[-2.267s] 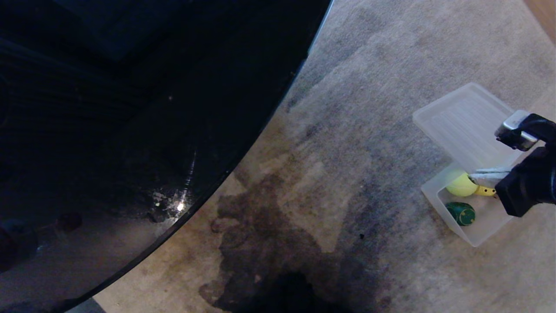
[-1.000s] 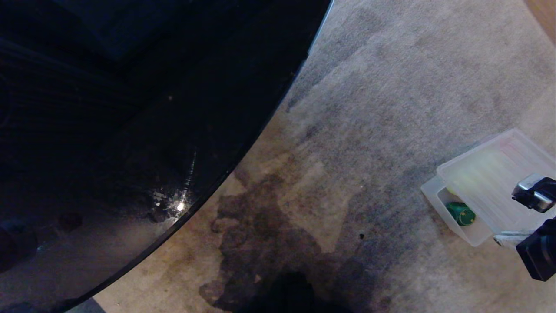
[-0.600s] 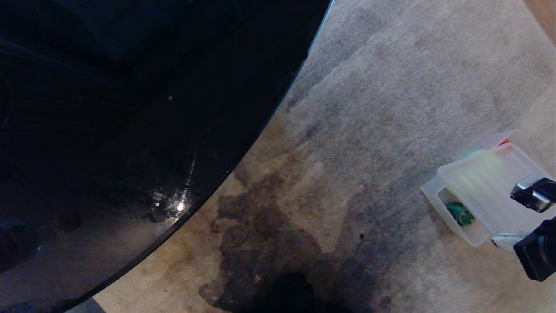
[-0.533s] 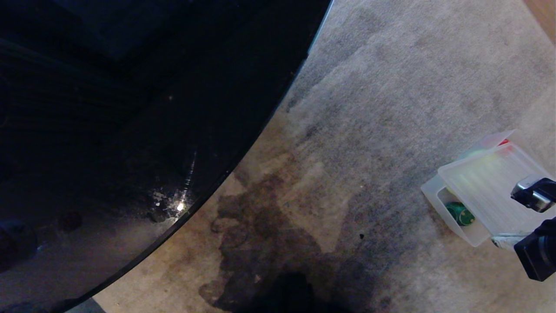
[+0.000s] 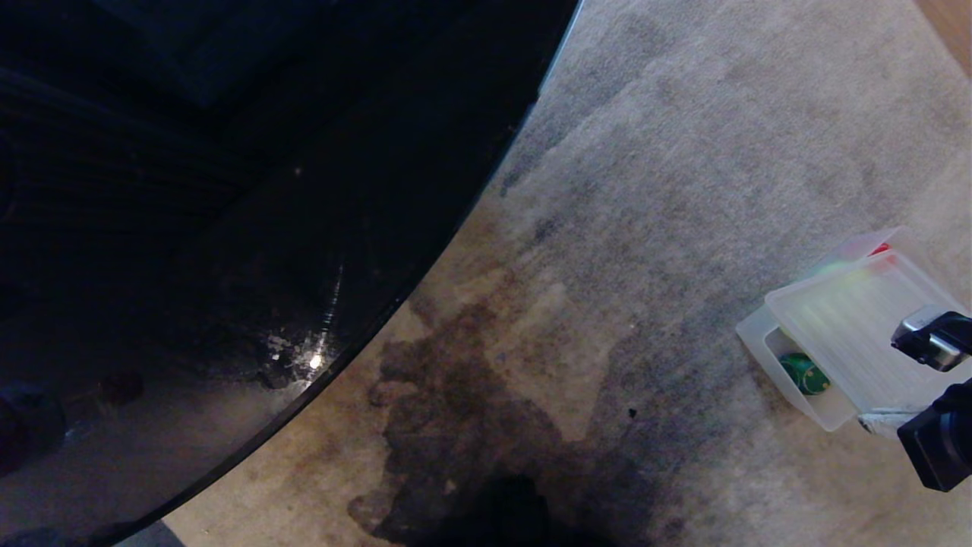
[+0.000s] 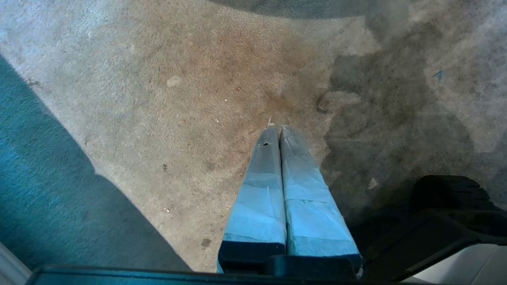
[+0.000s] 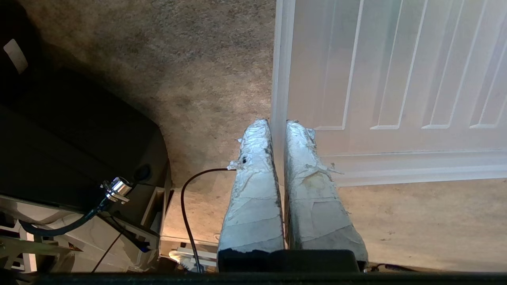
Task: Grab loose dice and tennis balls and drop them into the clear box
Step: Close the lid
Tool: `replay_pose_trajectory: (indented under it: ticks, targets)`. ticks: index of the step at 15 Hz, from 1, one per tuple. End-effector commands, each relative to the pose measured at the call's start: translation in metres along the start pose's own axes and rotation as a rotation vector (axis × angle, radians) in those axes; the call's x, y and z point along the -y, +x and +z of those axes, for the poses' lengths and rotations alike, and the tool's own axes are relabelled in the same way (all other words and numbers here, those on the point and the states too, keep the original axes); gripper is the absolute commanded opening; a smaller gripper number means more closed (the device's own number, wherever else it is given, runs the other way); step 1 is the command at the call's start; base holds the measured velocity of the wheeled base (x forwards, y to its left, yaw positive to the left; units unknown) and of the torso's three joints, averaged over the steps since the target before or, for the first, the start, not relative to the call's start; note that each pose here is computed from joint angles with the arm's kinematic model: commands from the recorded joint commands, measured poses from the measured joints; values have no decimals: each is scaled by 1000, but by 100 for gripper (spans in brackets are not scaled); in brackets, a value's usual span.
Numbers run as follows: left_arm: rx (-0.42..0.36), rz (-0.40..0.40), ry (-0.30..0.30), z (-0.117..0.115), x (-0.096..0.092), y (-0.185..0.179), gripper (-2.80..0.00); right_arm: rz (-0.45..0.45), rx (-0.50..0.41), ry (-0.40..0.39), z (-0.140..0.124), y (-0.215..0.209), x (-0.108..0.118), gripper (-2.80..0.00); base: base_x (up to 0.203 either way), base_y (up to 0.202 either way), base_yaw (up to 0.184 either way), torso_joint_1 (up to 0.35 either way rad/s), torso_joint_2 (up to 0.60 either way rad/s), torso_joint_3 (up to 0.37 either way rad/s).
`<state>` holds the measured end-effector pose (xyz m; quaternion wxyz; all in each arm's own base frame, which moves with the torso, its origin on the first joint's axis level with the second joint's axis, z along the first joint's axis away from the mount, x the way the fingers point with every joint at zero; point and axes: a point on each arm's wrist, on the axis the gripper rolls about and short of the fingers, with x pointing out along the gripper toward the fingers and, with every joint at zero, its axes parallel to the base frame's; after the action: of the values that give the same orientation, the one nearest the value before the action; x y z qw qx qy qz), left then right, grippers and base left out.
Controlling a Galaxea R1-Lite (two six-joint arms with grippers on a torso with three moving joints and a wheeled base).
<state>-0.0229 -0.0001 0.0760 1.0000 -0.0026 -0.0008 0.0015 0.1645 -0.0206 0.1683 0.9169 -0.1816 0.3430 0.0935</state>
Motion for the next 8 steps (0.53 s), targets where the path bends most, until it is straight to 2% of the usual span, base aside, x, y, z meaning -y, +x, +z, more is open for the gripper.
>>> replay_pose_trajectory:
  ticks: [1,7,8]
  targets:
    - [0,1,3,0,0,0,-280,1,0,-3,0,0,0,-280,0,0,0,0,0,0]
    - [0,2,-1,0,0,0,-280,2,0,-7,0,0,0,-280,0,0,0,0,0,0]
    - [0,2,-1,0,0,0,-280,1,1,-6,1,0,0,-280,-144,0,-1,7,2,-2]
